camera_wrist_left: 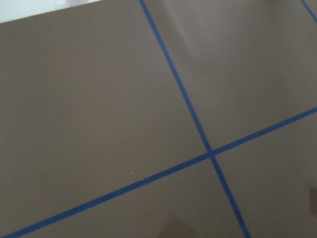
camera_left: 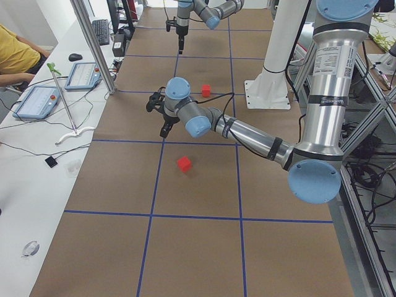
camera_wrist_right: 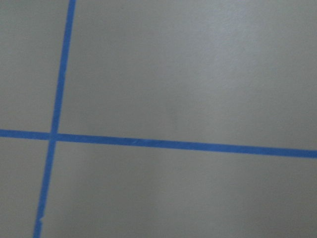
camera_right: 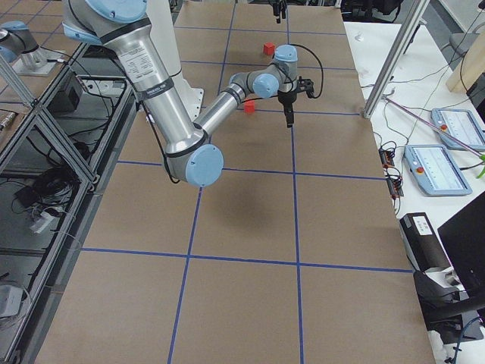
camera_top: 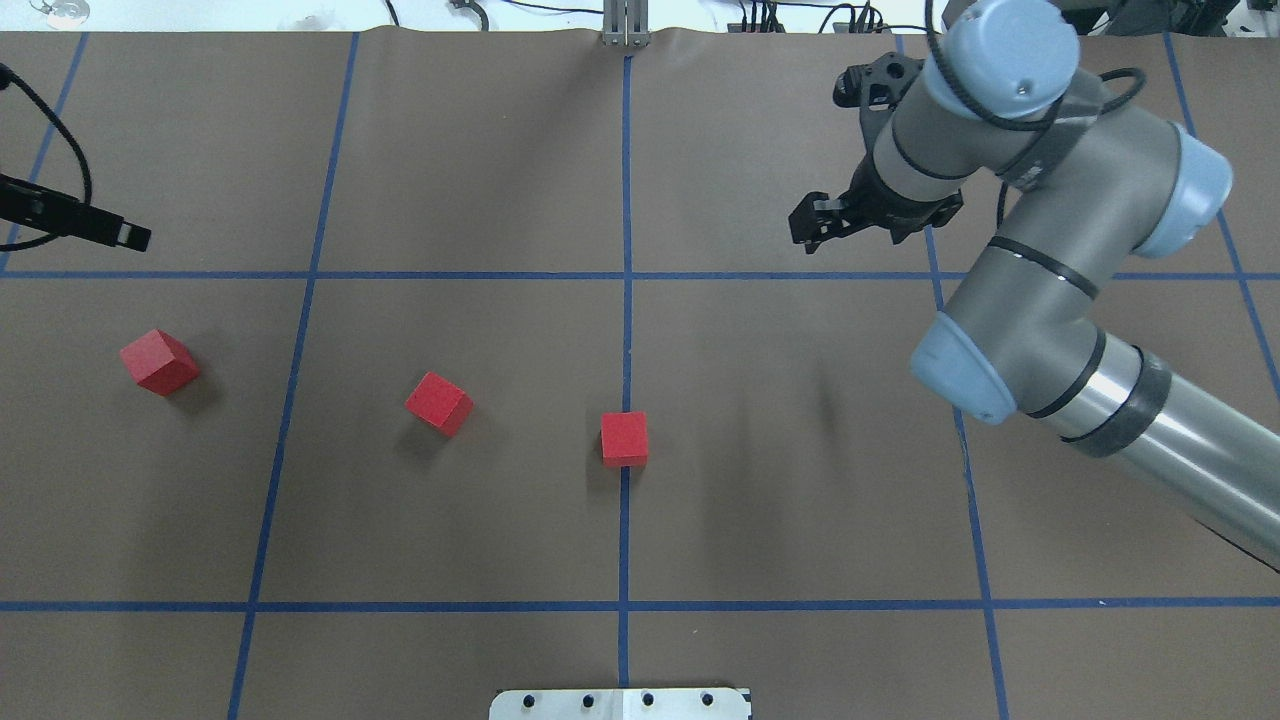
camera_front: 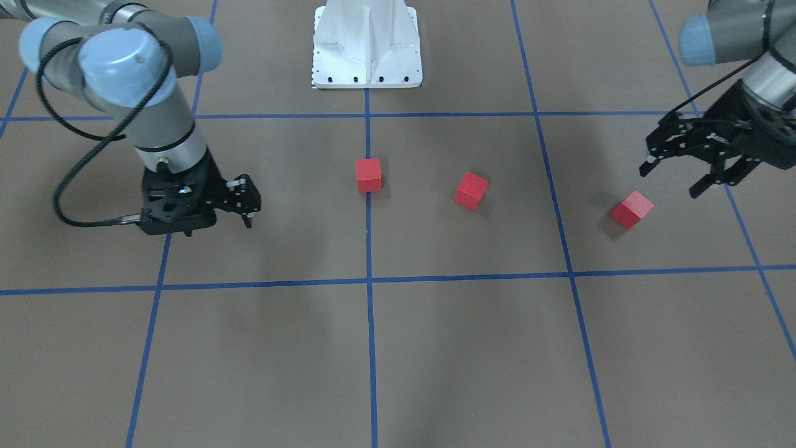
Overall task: Form red blocks into L shape at center
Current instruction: 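Raise the right gripper away while the left gripper reaches toward the middle cube, then lower the left gripper onto the middle red cube and grasp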
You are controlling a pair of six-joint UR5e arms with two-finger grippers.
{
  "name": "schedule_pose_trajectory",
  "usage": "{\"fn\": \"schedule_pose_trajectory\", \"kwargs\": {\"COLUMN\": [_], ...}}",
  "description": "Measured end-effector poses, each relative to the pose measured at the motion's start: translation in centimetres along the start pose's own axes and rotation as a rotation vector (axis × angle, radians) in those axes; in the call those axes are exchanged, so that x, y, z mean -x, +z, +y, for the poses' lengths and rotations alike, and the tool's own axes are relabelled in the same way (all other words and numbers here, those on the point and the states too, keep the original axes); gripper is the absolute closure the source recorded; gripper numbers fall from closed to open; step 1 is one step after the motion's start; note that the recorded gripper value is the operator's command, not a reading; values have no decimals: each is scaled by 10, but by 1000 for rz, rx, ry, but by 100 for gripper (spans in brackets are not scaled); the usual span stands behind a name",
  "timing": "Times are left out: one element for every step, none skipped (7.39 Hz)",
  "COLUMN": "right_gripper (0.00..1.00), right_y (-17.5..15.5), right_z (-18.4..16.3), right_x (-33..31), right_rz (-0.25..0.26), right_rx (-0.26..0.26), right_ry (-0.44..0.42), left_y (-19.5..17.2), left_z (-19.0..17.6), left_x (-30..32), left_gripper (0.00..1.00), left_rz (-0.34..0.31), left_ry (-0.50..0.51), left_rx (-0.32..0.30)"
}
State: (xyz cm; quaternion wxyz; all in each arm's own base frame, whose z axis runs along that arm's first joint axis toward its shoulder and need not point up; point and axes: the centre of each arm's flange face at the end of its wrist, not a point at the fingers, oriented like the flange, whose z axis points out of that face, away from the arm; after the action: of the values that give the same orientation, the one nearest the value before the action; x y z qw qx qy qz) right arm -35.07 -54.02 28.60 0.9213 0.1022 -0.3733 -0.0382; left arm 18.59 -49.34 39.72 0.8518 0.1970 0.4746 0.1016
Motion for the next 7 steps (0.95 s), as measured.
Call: {"fn": "schedule_pose_trajectory", "kwargs": {"right_gripper": [1,1,1,1,1,1,1], "right_y": [-7,-16,-22,-27,-29,-30,-30], "right_z": [-1,0,3,9,15,18,19], "right_x": [-49,-97,-143,-185,-213,-226,-230], "right_rz": [6,9,13,17,21,22,24], "right_rx": [12,25,39,53,61,62,62], "right_ry": [-39,-74,-110,-141,-160,-168,-168], "left_y": [30,58,81,103,122,135,145], "left_z": [2,5,13,26,39,47,49], "left_x": [-43,-85,-119,-148,-169,-180,-192], "left_gripper": [0,0,0,0,0,0,0], "left_rz": [-2,2,0,-11,-24,-35,-49], "left_ry": [2,9,16,18,21,22,22], "left_rx": [4,4,1,-1,3,16,37]}}
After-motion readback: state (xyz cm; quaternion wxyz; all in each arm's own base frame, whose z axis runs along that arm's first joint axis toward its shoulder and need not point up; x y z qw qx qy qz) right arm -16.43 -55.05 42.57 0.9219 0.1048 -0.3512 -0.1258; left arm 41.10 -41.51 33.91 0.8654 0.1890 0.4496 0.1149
